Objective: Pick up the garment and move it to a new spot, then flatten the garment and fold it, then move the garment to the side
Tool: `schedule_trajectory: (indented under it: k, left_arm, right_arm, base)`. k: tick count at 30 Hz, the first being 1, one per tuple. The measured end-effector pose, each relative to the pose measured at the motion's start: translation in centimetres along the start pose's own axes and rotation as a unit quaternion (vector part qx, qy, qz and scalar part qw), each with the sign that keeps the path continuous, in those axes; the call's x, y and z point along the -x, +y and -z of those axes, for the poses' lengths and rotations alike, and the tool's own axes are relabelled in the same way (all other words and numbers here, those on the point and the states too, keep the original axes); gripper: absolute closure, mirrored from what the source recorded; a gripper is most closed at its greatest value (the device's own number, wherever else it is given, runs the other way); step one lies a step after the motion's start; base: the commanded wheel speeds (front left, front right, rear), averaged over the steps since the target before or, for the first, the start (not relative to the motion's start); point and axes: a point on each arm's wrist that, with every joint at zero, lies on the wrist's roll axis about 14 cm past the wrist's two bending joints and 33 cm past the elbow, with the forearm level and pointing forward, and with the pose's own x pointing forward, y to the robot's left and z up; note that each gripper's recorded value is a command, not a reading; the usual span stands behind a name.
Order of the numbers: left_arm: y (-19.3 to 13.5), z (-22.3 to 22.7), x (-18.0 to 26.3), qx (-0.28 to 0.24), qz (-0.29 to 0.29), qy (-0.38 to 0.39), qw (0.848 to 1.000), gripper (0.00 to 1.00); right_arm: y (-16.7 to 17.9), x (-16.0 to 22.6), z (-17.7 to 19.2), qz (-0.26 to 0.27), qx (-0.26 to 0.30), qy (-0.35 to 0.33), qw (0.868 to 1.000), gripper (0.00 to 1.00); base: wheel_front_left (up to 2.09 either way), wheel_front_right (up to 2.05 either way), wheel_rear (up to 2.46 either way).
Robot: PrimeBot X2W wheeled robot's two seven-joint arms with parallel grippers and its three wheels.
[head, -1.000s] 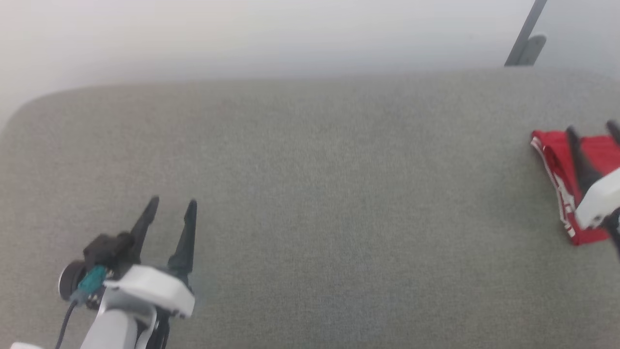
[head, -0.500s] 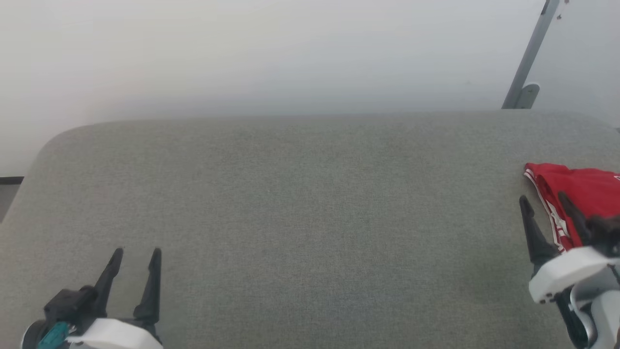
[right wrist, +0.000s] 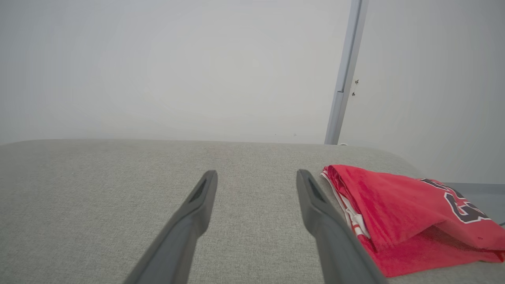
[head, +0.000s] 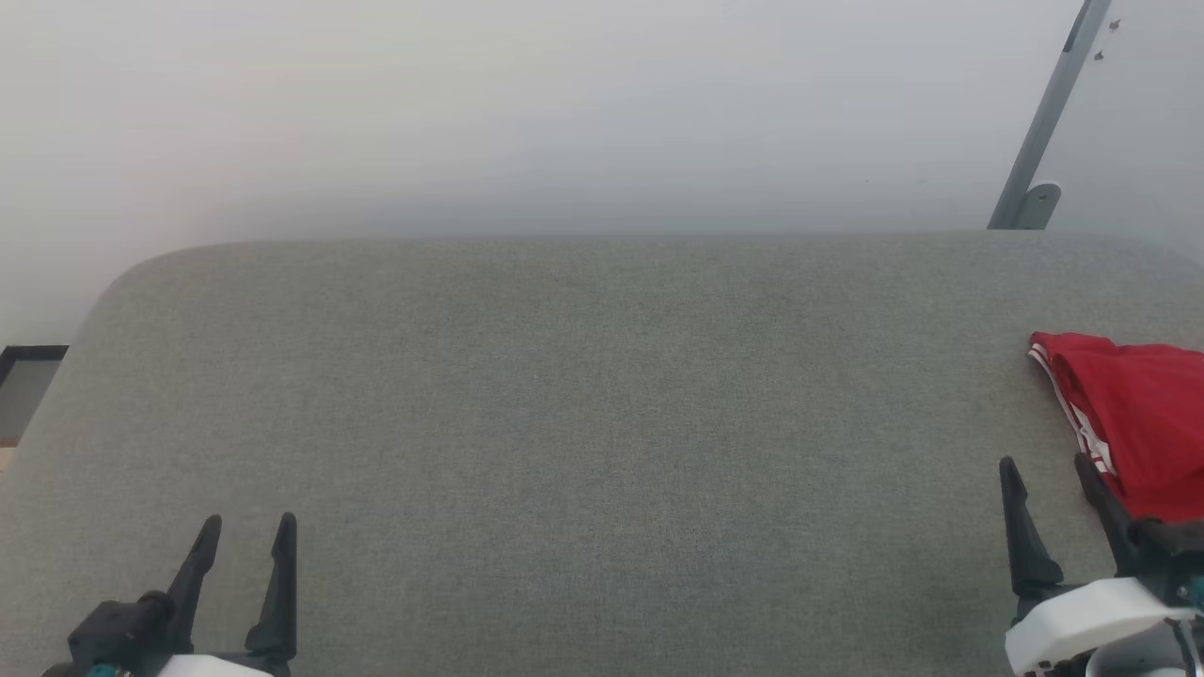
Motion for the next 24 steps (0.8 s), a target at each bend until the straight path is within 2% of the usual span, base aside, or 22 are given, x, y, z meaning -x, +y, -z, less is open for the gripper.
schedule_trajectory:
  k: [24]
  left_arm:
    - [-1.1, 0.3, 0.2, 0.005, 0.009, 0.003, 1.000, 0.00]
  right_arm:
    - [0.0, 1.6, 0.8, 0.020, -0.008, 0.007, 1.000, 0.00]
  base:
    - [0.00, 0.00, 0.00]
